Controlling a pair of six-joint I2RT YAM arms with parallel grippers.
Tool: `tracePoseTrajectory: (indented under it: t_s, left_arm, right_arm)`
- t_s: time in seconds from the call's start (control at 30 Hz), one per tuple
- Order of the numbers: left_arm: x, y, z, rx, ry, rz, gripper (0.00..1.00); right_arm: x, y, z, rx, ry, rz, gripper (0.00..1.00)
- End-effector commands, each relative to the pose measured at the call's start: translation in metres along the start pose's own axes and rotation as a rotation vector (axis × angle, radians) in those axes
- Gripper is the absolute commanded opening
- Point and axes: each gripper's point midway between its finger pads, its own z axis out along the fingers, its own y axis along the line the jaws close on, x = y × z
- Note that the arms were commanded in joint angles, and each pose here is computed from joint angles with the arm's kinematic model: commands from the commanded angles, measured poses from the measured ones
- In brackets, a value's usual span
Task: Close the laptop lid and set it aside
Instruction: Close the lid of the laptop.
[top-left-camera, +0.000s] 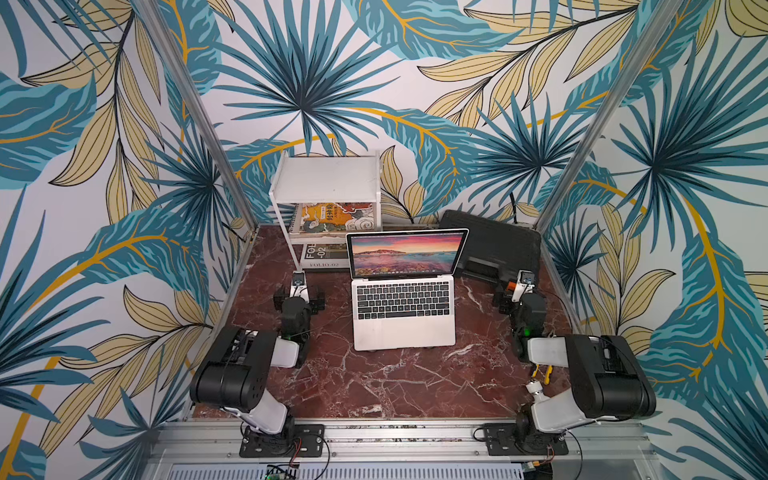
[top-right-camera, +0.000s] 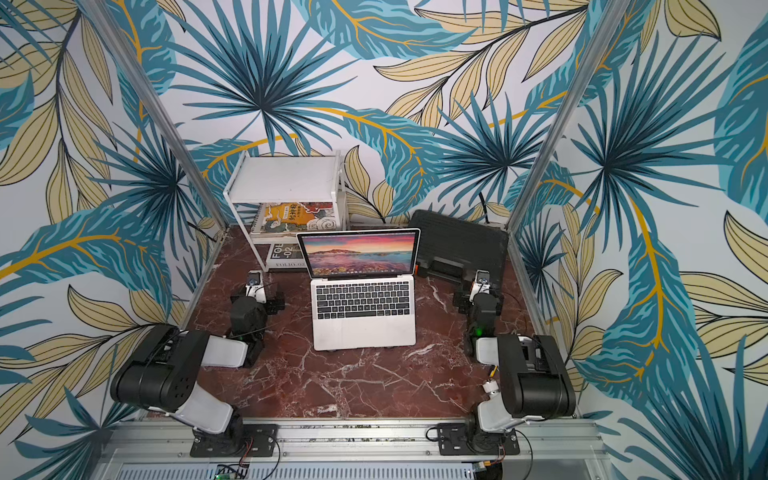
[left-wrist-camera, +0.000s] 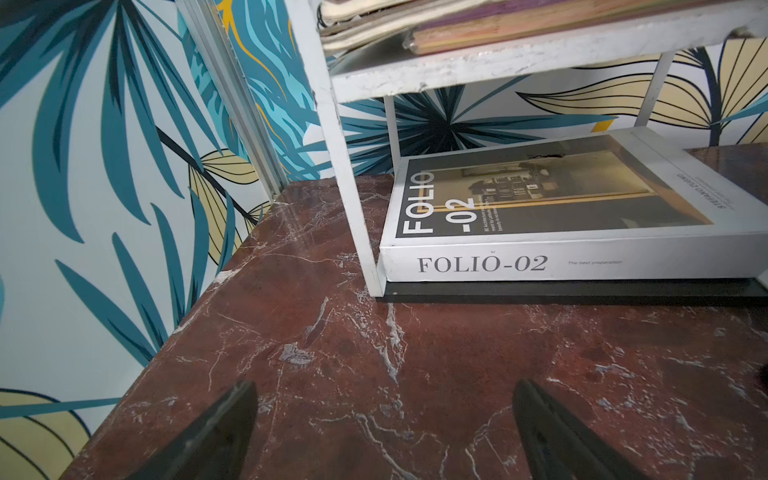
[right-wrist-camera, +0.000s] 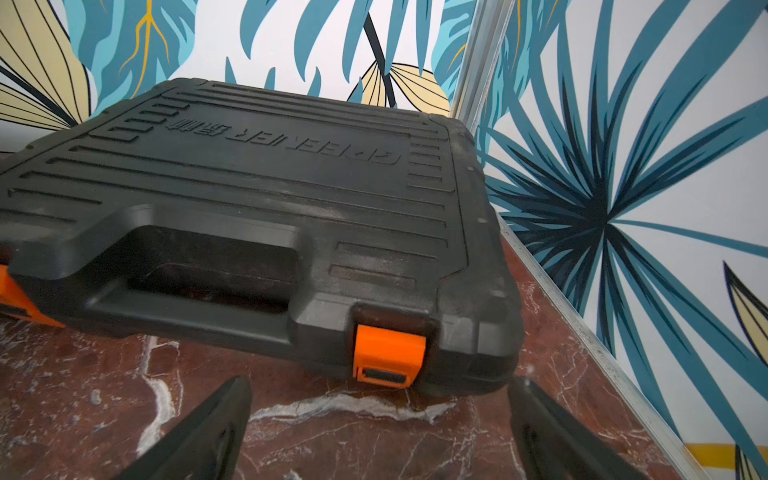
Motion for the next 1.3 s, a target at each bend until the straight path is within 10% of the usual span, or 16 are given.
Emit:
tracePoseTrajectory:
  t_s: [0.0, 0.47, 0.67, 0.97, 1.27]
  left_arm:
    - [-0.009, 0.001, 0.002, 0.000, -0.020, -0.005, 1.00]
    - [-0.016, 0.001, -0.001, -0.002, -0.031, 0.001, 1.00]
    - [-0.102, 0.003, -0.045, -0.024, -0.116, -0.044, 1.00]
    - [-0.241, -0.037, -0.117, 0.405, -0.242, -0.108, 0.99]
    - [-0.275, -0.118, -0.129, 0.786, -0.182, 0.015, 0.92]
  right_arm:
    - [-0.002, -0.004, 0.001, 0.013, -0.003, 0.015, 1.00]
    - [-0.003, -0.008, 0.003, 0.012, 0.001, 0.034, 1.00]
    - [-0.057, -0.027, -0.023, 0.086, 0.057, 0.115, 0.94]
    - [-0.165, 0.032, -0.090, -0.355, 0.014, 0.303, 0.81]
    - [-0.179, 0.116, -0.116, -0.670, 0.183, 0.169, 0.57]
